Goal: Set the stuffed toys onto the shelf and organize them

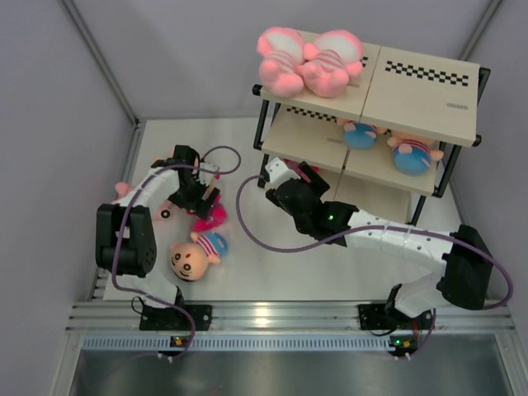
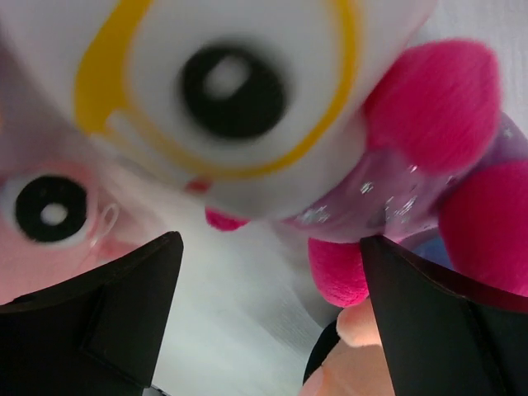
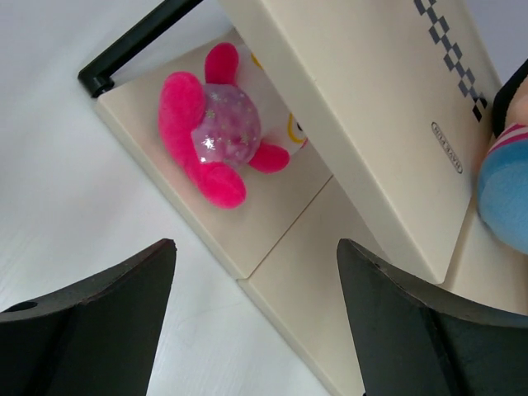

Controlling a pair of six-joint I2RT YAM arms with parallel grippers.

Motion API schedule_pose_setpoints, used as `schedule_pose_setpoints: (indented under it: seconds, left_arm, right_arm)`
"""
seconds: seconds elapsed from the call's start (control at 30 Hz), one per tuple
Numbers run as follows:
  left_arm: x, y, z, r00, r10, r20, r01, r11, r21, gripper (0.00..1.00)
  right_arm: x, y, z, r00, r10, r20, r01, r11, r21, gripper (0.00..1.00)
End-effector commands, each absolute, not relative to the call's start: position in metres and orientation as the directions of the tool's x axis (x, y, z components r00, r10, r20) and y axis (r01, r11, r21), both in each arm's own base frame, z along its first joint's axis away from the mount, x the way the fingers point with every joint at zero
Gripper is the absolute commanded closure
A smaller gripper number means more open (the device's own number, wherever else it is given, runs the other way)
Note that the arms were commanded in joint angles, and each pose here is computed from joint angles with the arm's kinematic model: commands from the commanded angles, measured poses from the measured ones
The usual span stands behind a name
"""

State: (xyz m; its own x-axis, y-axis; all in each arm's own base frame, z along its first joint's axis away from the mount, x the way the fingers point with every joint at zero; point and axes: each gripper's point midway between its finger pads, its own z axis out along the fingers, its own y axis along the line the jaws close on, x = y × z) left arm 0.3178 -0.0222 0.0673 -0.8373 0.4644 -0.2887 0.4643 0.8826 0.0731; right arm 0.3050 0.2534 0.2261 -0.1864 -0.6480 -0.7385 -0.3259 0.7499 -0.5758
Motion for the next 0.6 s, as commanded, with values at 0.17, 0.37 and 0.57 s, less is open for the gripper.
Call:
schedule_pose_setpoints:
  seconds: [0.17,0.37,0.57]
  left_arm:
    - [0.330,-0.045,0.035,-0.837,0.495,-0.234,0.495,0.867,0.060,0.60]
    - [0.332,-0.054,0.056,-0.809,0.501,-0.308,0.514,0.857,0.041,1.00]
    - [0.330,-0.059,0.129,-0.711,0.497,-0.497,0.523,0.846,0.098,1.00]
  right_arm:
    - [0.288,0.255,0.228,-0.176,-0.587,-0.790,-0.336,0.790,-0.513,0.20]
    - [0.267,0.282,0.232,-0.076,-0.558,-0.826,-0.482,0.746,-0.460,0.21]
    - [0.230,0.309,0.257,0.043,-0.438,-0.898,-0.671,0.653,-0.351,0.20]
